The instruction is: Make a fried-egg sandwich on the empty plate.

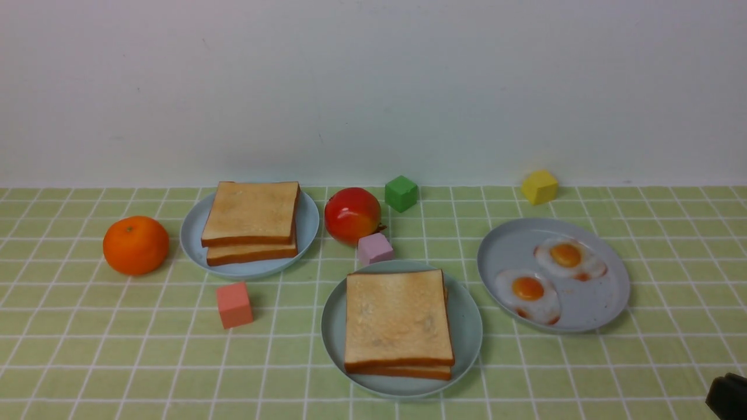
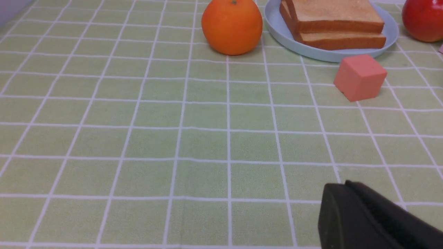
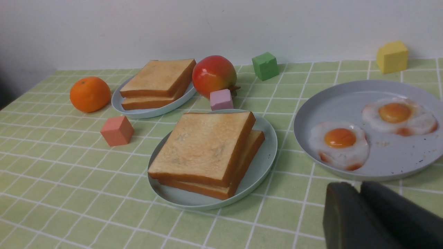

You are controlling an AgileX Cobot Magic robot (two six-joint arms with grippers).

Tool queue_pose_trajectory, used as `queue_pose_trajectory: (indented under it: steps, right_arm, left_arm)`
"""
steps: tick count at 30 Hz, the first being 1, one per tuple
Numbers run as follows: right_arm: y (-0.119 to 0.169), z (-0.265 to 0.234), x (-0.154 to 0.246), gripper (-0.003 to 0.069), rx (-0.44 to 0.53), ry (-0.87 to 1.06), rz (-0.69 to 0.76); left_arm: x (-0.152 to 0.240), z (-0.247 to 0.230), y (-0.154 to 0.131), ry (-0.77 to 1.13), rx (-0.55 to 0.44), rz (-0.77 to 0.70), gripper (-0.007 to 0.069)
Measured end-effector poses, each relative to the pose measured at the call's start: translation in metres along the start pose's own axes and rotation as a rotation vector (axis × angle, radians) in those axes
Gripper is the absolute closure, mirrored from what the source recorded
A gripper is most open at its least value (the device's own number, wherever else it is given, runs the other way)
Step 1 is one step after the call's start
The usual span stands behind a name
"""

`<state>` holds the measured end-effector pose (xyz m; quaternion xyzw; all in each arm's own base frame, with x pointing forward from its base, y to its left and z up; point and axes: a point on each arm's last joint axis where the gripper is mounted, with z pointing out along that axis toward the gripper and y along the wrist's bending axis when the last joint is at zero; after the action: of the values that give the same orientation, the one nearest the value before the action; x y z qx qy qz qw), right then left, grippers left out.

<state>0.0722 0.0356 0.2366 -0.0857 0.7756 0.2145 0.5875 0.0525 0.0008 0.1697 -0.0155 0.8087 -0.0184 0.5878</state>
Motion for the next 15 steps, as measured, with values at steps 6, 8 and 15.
queue_pose_trajectory:
  steps: [6,8,15]
  right_arm:
    - [0.0,0.0,0.0001,0.0571,0.0,0.001,0.0]
    - [-0.0001,0.0,0.0004,0.0571,0.002,0.004,0.0]
    - [-0.0003,-0.0012,0.0007,0.0571,0.001,0.0,0.009]
  left_arm:
    - [0.0,0.0,0.0002,0.0,-0.002,0.005,0.0615]
    - [0.0,0.0,0.0003,0.0,-0.003,0.007,0.0614]
    - [0.0,0.0,0.0003,0.0,-0.003,0.007,0.061]
